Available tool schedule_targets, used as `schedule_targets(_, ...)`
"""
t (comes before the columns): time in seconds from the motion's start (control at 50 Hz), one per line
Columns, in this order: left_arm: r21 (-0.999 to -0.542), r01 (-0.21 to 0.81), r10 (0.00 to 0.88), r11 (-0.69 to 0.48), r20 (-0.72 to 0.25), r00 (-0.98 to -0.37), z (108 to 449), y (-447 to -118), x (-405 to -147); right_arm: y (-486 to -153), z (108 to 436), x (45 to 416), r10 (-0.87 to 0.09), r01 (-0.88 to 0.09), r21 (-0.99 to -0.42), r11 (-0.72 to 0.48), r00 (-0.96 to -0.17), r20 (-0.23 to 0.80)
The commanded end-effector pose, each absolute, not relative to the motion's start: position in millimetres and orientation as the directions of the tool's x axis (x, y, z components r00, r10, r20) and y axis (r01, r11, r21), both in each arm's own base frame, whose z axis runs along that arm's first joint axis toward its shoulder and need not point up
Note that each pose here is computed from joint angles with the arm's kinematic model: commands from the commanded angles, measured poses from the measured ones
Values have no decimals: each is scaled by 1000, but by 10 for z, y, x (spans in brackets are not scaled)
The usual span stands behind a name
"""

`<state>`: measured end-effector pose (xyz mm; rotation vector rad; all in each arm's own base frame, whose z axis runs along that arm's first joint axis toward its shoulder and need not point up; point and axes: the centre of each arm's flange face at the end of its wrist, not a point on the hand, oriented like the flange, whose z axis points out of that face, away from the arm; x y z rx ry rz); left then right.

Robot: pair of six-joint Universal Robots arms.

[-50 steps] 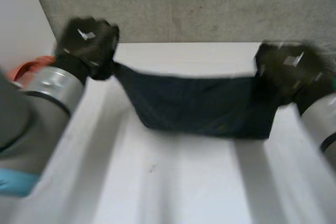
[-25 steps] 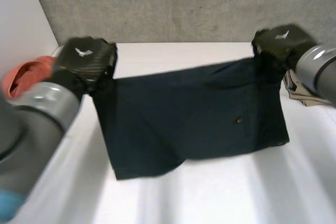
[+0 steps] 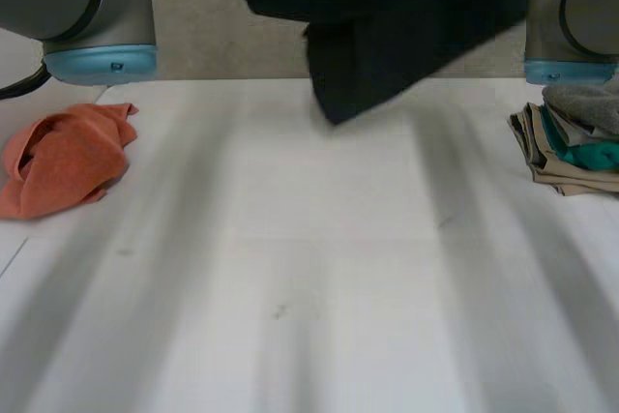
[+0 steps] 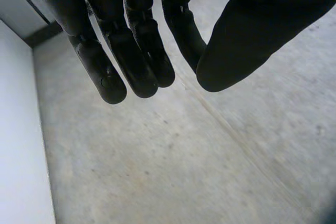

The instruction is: Fold the laundry.

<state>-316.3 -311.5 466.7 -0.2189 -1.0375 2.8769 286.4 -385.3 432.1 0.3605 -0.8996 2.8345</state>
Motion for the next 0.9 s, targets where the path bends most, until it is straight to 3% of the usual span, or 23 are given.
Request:
schedule_targets(0.02,-747,45,137,-663,-180,-974,4104,-3119,-3150,-3934,3797,2991,-30,-239,-663,-710,-929,368)
schedule_targets(0.14,-836,124,175,-535,-253,-951,3441,-3132,-3165,-3982,3173,3019,-115,-304,-766,-567,-892,438)
schedule_targets(0.16,-858,149,194,-492,-275,-942,3230,-3128,-3174,-3992,2953,3021,-143,-327,-795,-511,-880,454)
schedule_targets(0.22,-887,190,220,-422,-303,-927,2912,-3102,-3181,-3977,2721,3011,-174,-366,-818,-444,-860,479)
schedule_targets(0.28,-919,250,264,-303,-333,-905,2367,-3083,-3199,-3915,2611,3019,-193,-410,-816,-408,-835,516)
schedule_targets(0.32,-928,282,295,-245,-349,-889,2092,-3022,-3232,-3823,2657,3080,-203,-426,-806,-411,-819,537)
schedule_targets(0.44,-948,281,361,-149,-317,-877,1783,-2831,-3302,-3456,3053,3191,-233,-411,-793,-449,-803,548)
schedule_targets(0.62,-994,44,430,101,3,-903,1672,-2626,-3330,-2827,3488,3246,-326,-397,-808,-435,-767,553)
schedule_targets(0.7,-989,-6,428,145,68,-901,1607,-2634,-3363,-2579,3607,3276,-363,-383,-813,-439,-752,550)
schedule_targets(0.9,-973,32,423,228,69,-903,1315,-2682,-3441,-2099,4089,3102,-315,-338,-810,-479,-796,518)
